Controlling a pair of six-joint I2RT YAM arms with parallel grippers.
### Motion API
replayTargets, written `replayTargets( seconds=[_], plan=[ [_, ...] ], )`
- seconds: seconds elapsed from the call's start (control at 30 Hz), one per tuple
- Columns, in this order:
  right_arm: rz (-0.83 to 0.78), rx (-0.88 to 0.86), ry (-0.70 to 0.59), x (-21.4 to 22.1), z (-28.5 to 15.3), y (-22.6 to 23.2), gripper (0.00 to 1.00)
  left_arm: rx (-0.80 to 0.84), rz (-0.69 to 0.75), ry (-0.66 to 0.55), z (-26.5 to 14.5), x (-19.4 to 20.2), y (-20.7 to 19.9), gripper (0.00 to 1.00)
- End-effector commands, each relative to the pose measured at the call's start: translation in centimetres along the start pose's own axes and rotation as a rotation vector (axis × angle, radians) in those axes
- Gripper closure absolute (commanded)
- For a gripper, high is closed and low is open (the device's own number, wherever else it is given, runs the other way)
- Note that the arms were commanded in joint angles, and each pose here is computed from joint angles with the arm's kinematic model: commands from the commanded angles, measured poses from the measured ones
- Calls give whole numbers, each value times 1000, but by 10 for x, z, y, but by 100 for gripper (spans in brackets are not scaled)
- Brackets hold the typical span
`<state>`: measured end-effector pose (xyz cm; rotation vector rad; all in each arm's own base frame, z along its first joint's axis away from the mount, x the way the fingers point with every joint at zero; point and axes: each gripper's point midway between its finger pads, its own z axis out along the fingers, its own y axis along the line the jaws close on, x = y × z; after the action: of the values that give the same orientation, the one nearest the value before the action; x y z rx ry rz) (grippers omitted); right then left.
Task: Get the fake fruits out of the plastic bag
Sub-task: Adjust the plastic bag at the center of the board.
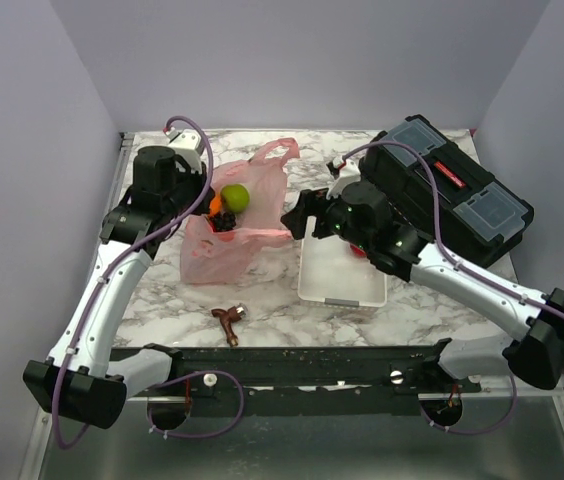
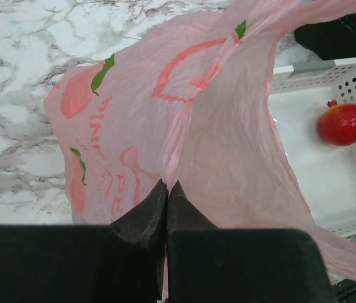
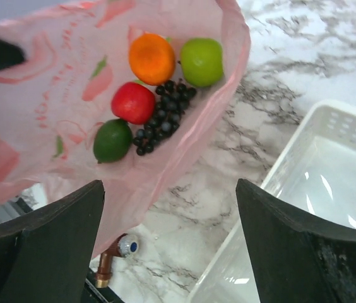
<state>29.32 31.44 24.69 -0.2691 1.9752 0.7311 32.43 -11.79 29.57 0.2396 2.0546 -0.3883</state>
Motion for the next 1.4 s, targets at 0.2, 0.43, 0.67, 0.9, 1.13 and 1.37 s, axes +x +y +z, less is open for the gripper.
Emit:
replayTargets(
  seconds=[0.2,0.43,0.67,0.9,1.13,1.37],
  plan=[
    [-235,-456,-70,-32,-54,79,0,34,-11,-61,6,7,-4,100],
    [-296,-590,11,-8,-43,98,0,64,-20,-57,9,11,-9,100],
    [-253,-684,59,16,-42,124,5,65,-8,-99,4,11,-9,100],
    [-230,-635,105,75,-22,137,11,52,-12,-148,3,13,-6,100],
    [-301,-501,211,142,6,135,29,68,-15,-158,3,13,-9,100],
    [-248,-528,279,193,25,151,59,139,14,-167,2,14,-24,100]
  ],
)
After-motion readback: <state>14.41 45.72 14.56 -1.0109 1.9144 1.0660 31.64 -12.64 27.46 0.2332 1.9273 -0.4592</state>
